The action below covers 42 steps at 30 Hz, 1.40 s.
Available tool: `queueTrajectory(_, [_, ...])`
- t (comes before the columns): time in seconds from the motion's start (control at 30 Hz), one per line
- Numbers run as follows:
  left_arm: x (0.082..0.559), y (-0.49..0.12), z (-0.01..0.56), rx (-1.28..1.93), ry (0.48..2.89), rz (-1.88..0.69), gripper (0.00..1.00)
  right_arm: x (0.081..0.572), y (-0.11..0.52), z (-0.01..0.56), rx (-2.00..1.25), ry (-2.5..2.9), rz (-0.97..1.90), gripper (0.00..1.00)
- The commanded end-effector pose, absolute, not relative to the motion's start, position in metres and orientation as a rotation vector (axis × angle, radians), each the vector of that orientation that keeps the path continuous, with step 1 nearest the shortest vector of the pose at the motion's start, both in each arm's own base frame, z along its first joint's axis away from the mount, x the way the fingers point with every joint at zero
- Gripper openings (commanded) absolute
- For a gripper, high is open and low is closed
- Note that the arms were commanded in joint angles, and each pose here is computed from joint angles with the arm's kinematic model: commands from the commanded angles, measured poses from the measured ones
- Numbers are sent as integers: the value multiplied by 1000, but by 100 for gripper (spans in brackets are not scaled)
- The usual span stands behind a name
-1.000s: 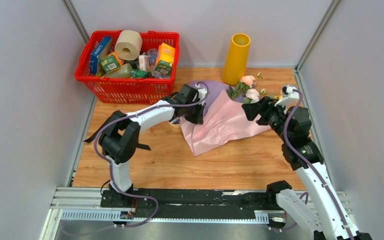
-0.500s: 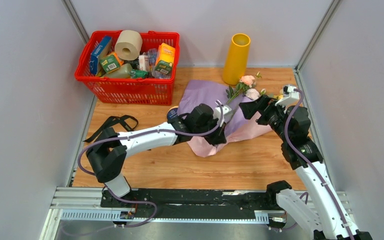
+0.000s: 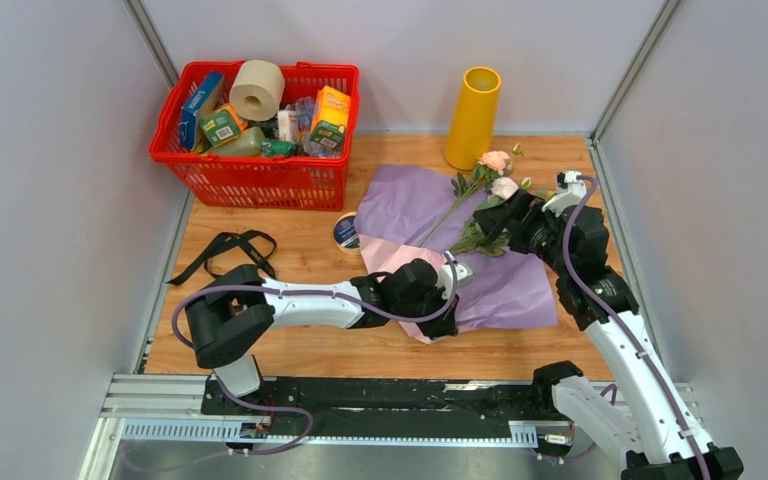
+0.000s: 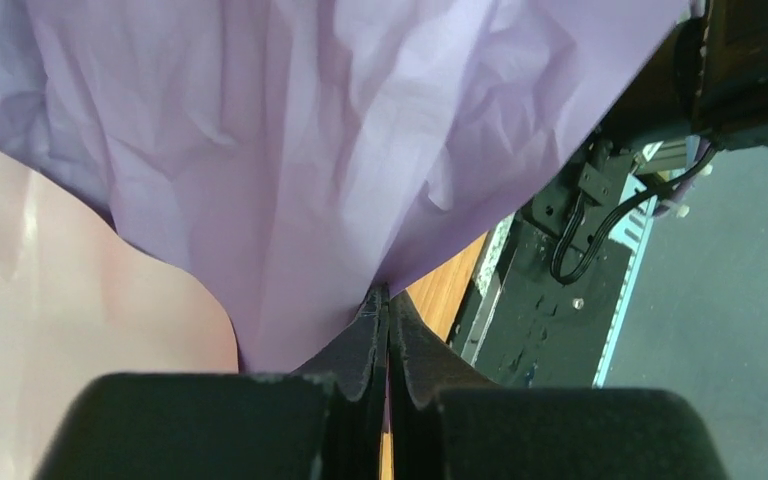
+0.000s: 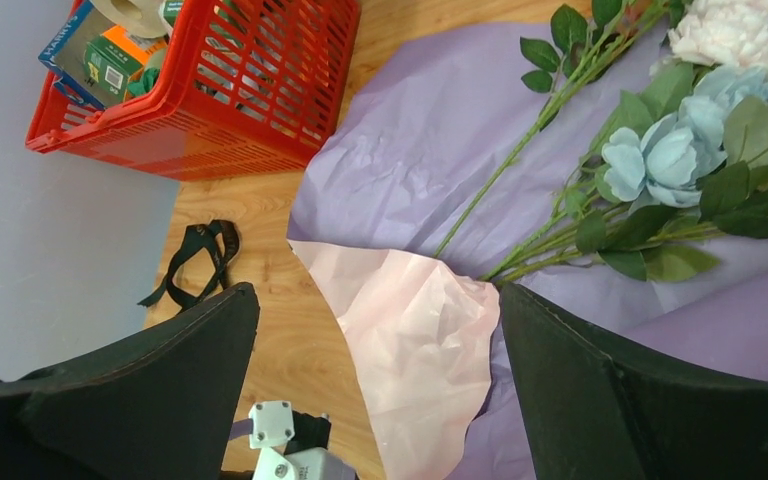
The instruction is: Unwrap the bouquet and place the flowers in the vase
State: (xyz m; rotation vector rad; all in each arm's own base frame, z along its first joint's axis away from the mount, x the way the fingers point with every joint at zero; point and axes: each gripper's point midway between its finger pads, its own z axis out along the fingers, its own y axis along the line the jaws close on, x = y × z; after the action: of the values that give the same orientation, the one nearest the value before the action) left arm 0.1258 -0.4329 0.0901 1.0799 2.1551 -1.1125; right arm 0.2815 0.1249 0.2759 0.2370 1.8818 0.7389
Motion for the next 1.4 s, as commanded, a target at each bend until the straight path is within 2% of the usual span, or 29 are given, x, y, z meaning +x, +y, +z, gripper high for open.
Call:
queueTrajectory(0.0, [119, -441, 92, 1051, 2103, -1153, 4, 278, 130, 264, 293, 1935, 796, 92])
queueTrajectory(0.2, [112, -433, 81, 1011, 2160, -1162, 16, 271, 120, 192, 478, 2096, 732, 87])
queueTrajectory(0.27, [115, -429, 85, 985, 2157, -1141, 27, 264, 119, 166, 538, 2154, 721, 85])
queueTrajectory(0.33, [120, -424, 89, 958, 2164, -1099, 32, 258, 117, 143, 600, 2200, 708, 83])
queueTrajectory(0.53, [145, -404, 113, 831, 2182, -909, 42, 240, 101, 81, 761, 2307, 584, 71])
queueTrajectory(0.77, [169, -382, 153, 719, 2148, -770, 46, 222, 76, 37, 904, 2338, 404, 72])
queueTrajectory(0.97, [187, -361, 165, 620, 2182, -677, 47, 230, 75, 53, 848, 2309, 405, 72])
queueTrajectory(1.2, [217, -308, 153, 427, 2281, -499, 47, 261, 136, 149, 279, 2157, 778, 77])
queueTrajectory(1.37, [233, -271, 161, 356, 2260, -380, 47, 275, 158, 163, 96, 2117, 874, 80])
